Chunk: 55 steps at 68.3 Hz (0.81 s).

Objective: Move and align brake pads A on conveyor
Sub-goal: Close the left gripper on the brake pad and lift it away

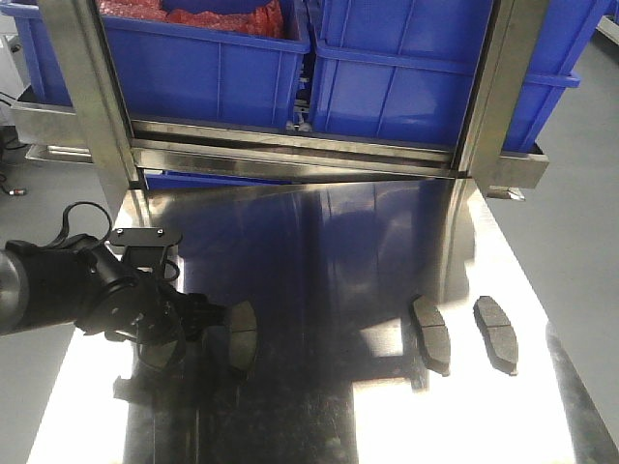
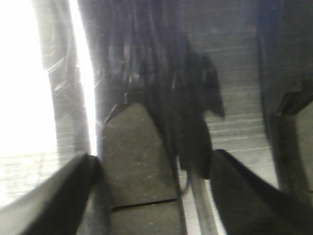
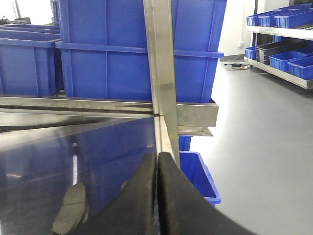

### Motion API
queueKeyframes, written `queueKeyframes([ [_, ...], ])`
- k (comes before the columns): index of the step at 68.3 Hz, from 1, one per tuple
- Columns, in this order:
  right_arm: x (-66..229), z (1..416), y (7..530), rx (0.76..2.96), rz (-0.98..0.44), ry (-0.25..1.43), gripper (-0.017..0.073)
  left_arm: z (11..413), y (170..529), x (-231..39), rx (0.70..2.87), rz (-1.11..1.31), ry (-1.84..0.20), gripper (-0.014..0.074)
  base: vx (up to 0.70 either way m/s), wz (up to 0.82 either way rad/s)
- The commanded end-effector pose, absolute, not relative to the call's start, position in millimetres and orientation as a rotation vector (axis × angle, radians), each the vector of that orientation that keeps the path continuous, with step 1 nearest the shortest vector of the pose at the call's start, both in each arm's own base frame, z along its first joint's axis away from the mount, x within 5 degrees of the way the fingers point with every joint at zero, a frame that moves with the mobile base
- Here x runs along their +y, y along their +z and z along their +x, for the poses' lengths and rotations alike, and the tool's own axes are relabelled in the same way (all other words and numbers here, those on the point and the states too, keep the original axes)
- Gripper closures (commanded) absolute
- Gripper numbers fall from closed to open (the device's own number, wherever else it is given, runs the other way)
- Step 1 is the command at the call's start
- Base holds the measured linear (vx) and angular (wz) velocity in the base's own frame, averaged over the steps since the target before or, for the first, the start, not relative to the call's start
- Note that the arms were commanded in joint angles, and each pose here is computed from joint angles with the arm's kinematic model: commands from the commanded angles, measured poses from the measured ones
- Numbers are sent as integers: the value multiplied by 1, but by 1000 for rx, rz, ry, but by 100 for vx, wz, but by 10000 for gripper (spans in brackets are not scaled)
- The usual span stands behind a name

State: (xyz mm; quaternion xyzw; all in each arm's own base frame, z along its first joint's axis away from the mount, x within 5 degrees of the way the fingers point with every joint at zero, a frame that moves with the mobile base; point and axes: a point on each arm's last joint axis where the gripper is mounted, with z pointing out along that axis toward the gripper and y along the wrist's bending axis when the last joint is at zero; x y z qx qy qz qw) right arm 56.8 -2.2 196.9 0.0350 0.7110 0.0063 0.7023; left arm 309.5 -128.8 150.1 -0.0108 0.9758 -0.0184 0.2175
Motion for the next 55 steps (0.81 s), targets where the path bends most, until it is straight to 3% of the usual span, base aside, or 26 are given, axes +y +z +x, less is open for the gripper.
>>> queueKeyframes([
  [1, -3, 56, 197, 1514, 76, 2, 569, 310, 168, -130, 2664, -57, -77, 212, 0, 0],
  [26, -3, 56, 197, 1514, 76, 2, 569, 307, 172, -128, 2676, -64, -55, 270, 0, 0],
  [55, -3, 56, 197, 1514, 76, 2, 569, 307, 173, -128, 2673, -63, -57, 425, 0, 0],
])
